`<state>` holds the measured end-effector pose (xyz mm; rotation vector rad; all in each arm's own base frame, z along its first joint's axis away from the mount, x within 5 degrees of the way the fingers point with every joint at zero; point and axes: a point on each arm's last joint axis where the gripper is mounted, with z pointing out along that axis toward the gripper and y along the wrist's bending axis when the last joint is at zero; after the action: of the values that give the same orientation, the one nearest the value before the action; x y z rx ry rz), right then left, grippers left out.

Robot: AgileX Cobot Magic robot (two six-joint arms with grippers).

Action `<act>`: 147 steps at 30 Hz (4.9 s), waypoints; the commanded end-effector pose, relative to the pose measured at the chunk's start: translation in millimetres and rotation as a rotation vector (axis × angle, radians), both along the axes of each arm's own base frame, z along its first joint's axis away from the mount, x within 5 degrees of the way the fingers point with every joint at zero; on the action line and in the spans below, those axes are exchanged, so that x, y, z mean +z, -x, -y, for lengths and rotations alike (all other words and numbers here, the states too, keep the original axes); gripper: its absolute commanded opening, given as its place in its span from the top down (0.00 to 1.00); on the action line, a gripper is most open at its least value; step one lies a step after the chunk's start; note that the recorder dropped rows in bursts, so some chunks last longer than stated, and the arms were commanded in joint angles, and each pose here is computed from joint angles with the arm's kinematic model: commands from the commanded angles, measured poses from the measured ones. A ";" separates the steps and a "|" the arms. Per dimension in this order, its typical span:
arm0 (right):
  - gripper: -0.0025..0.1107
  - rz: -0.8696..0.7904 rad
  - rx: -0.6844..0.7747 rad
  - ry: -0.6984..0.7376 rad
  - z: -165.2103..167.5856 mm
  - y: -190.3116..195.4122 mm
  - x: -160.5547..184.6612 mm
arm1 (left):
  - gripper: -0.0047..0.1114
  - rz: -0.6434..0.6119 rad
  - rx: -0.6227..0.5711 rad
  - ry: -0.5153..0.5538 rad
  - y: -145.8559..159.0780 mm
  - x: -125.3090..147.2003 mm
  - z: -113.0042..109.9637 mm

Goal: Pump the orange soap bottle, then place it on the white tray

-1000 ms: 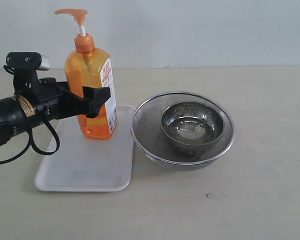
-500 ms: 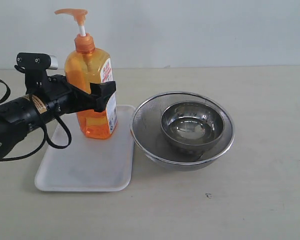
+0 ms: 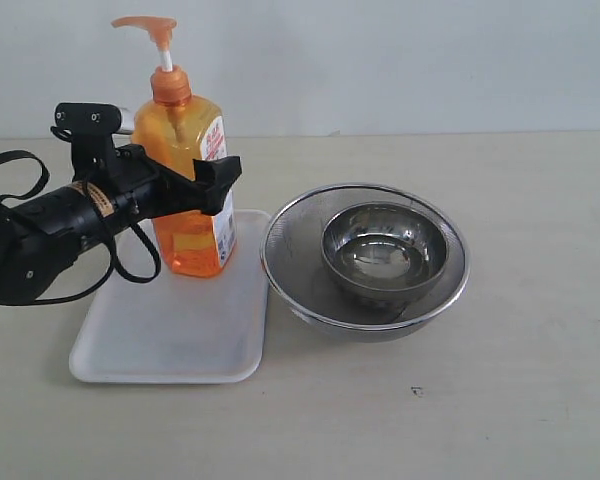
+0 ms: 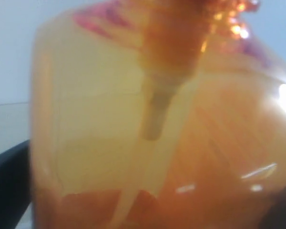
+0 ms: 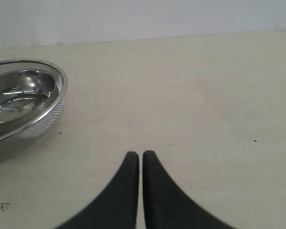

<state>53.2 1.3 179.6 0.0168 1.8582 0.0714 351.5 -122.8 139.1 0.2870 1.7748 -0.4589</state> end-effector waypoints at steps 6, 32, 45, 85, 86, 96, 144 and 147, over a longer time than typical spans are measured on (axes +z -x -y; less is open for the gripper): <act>0.98 0.018 0.000 0.008 0.2 0.0 1.4 | 0.12 -0.003 0.003 0.002 -11.0 -10.1 5.6; 0.98 0.020 0.001 0.008 0.2 0.0 1.6 | 0.92 -0.025 -0.025 0.002 -1.0 -1.0 5.2; 0.98 0.020 0.001 0.008 0.2 0.0 1.6 | 0.92 0.016 0.012 -0.010 33.7 21.8 -8.2; 0.98 0.020 0.001 0.008 0.2 0.0 1.6 | 0.92 -0.005 0.104 -0.076 79.1 -2.3 7.6; 0.98 0.020 0.001 0.008 0.2 0.0 1.6 | 0.92 -0.005 0.104 -0.076 79.1 -2.3 7.6; 0.98 0.020 0.000 0.006 0.2 0.0 1.6 | 0.92 -0.003 0.100 -0.079 79.2 -2.3 7.9; 0.98 0.020 0.001 0.008 0.2 0.0 1.6 | 0.47 -0.155 0.089 -0.173 84.3 -17.4 6.5; 0.98 0.020 0.001 0.008 0.2 0.0 1.6 | 0.42 -0.157 0.074 -0.173 84.8 -17.7 7.6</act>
<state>53.2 1.3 179.6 0.0185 1.8582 0.0727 273.0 -127.2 131.4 0.2672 1.8771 -0.2594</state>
